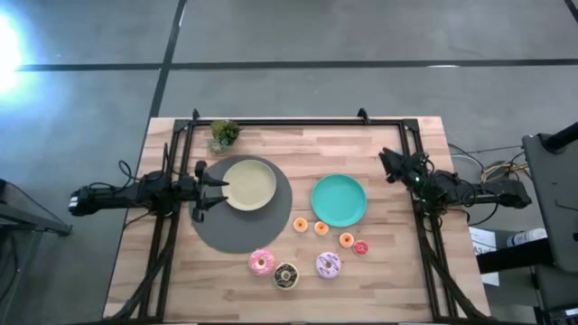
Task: Pick & Place donuts
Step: Put the small blue donut on the light blue plate
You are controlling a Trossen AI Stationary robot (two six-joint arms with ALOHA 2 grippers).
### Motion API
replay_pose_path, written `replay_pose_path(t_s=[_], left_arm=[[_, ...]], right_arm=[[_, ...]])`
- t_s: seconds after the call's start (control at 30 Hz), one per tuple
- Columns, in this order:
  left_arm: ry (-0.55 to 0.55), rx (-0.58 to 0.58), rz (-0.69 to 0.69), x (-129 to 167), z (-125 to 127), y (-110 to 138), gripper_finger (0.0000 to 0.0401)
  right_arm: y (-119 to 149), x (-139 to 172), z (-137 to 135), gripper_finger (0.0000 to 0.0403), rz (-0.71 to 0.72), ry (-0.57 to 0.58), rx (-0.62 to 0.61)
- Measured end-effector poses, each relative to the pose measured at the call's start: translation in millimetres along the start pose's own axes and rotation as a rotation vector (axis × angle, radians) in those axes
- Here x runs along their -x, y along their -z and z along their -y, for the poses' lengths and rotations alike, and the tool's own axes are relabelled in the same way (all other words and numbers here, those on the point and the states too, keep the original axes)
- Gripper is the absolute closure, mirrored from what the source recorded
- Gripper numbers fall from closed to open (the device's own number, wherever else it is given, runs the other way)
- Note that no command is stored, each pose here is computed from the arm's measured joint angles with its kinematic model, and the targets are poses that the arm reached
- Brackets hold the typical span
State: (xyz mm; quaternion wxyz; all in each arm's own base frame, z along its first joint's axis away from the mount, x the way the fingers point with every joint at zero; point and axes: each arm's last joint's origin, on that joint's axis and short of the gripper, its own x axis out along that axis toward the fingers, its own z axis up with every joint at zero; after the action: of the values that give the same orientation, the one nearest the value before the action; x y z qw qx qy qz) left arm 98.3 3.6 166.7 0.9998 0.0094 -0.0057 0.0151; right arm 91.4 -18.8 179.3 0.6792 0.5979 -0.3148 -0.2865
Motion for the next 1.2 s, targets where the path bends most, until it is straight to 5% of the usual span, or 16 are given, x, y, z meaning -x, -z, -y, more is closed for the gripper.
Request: replay_pose_path(t_s=[0.27, 0.43, 0.53, 0.7, 1.0, 1.2], left_arm=[[0.0, 0.0, 0.0, 0, 0, 0, 0.0218], [0.0, 0.0, 0.001, 0, 0, 0, 0.0218], [0.0, 0.0, 0.001, 0, 0, 0, 0.0218], [0.0, 0.0, 0.001, 0, 0, 0, 0.0218], [0.0, 0.0, 0.001, 0, 0, 0, 0.0218], [0.0, 0.0, 0.001, 0, 0, 0, 0.0218]], right_arm=[[15, -10, 5, 0.0179, -0.106, 0.1, 0.072], [31, -30, -20, 0.0179, -0.097, 0.226, 0.268], [39, -43, -29, 0.0179, -0.171, 0.427, 0.422], [34, -57, -30, 0.0179, -0.282, 0.947, 0.616], [20, -96, -46, 0.0179, -0.32, 1.349, 0.901], [1, -120, -28, 0.0179, -0.436, 1.513, 0.835]])
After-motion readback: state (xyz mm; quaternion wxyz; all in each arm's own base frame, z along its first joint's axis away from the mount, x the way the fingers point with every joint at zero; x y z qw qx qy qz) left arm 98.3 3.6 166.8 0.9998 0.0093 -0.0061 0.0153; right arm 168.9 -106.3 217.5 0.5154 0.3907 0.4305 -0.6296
